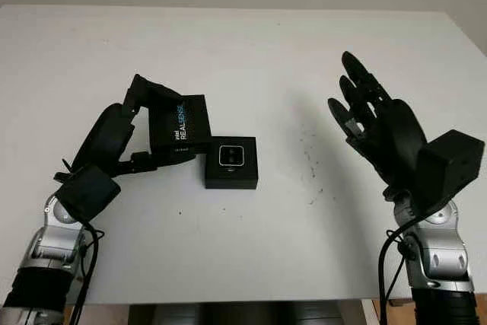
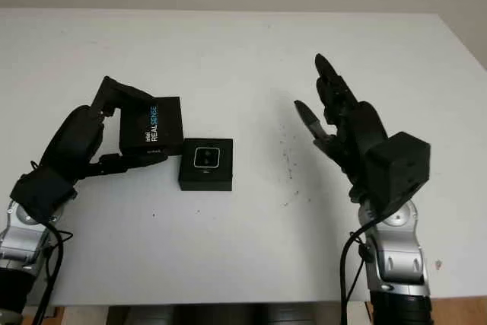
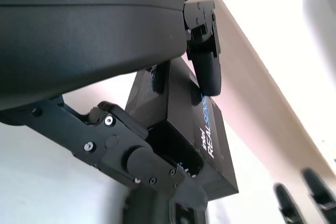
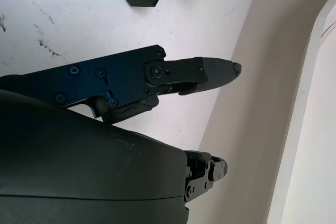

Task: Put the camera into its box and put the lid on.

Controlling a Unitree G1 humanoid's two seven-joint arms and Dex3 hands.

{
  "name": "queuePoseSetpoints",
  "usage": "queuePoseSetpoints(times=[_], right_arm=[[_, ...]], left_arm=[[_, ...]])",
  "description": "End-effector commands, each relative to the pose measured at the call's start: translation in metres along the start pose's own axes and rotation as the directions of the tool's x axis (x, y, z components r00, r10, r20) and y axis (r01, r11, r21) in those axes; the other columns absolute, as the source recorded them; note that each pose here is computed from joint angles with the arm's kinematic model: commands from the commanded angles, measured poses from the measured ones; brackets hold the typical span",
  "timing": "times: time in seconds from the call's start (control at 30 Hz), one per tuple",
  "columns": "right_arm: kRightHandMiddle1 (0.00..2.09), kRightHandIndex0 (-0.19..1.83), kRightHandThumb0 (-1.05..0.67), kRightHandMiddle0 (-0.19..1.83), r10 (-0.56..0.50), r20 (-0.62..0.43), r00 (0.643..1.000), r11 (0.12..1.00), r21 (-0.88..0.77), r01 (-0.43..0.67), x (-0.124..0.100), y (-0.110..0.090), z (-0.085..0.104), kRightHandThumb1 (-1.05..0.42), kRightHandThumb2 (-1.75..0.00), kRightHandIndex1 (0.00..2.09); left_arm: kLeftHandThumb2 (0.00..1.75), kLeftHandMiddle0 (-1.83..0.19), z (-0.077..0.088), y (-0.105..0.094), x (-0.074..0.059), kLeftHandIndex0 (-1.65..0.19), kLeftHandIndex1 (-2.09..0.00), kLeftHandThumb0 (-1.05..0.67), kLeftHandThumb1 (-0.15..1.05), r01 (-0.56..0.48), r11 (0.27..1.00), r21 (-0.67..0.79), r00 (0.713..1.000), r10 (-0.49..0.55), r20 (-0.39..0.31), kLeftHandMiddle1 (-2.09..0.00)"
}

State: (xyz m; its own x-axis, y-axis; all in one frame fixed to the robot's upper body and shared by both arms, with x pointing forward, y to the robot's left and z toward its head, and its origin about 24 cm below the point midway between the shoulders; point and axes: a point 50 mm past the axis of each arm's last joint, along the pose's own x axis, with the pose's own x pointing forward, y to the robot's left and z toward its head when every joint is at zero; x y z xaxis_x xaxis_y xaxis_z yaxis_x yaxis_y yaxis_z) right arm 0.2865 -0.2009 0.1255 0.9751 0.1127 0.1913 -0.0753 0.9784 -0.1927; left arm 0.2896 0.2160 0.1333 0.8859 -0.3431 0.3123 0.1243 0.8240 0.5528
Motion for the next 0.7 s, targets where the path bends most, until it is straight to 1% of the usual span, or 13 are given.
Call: queuePoseSetpoints(times=[0.0,0.1,0.23,0.33,0.6,0.67], right_arm=[[0.07,0.08,-0.63,0.13,-0.004,0.007,1.000,1.000,0.004,0.004,0.000,0.001,0.001,-1.05,-0.28,0.08],[0.07,0.08,-0.62,0.13,-0.007,0.003,1.000,1.000,0.012,0.007,-0.001,0.002,0.001,-1.05,-0.28,0.07],[0.07,0.08,-0.61,0.13,-0.015,-0.008,1.000,1.000,0.019,0.015,-0.003,0.002,0.000,-1.05,-0.27,0.07],[0.06,0.08,-0.61,0.13,-0.014,-0.013,1.000,1.000,0.022,0.014,-0.004,0.003,-0.001,-1.05,-0.28,0.07],[0.06,0.08,-0.61,0.13,-0.004,-0.014,1.000,1.000,0.019,0.004,-0.005,0.003,-0.001,-1.05,-0.29,0.06],[0.06,0.08,-0.62,0.13,-0.003,-0.016,1.000,1.000,0.019,0.003,-0.005,0.003,-0.002,-1.05,-0.29,0.06]], left_arm=[[0.22,0.02,0.011,0.002,-0.001,-0.04,-1.78,-0.42,1.05,0.006,1.000,-0.021,1.000,-0.005,0.016,-2.06],[0.22,-0.01,0.019,-0.001,-0.002,-0.07,-1.76,-0.43,1.05,0.040,0.998,-0.050,0.999,-0.039,0.024,-2.04],[0.23,-0.01,0.025,-0.005,-0.002,-0.08,-1.74,-0.42,1.05,0.084,0.994,-0.070,0.996,-0.081,0.045,-2.07],[0.22,-0.03,0.028,-0.010,-0.001,-0.09,-1.69,-0.38,1.05,0.116,0.990,-0.086,0.992,-0.110,0.070,-2.03],[0.23,-0.01,0.026,-0.023,0.004,-0.06,-1.76,-0.37,1.05,0.141,0.984,-0.106,0.989,-0.134,0.069,-2.07],[0.24,-0.01,0.023,-0.027,0.006,-0.07,-1.78,-0.36,1.05,0.139,0.985,-0.102,0.988,-0.132,0.076,-2.07]])
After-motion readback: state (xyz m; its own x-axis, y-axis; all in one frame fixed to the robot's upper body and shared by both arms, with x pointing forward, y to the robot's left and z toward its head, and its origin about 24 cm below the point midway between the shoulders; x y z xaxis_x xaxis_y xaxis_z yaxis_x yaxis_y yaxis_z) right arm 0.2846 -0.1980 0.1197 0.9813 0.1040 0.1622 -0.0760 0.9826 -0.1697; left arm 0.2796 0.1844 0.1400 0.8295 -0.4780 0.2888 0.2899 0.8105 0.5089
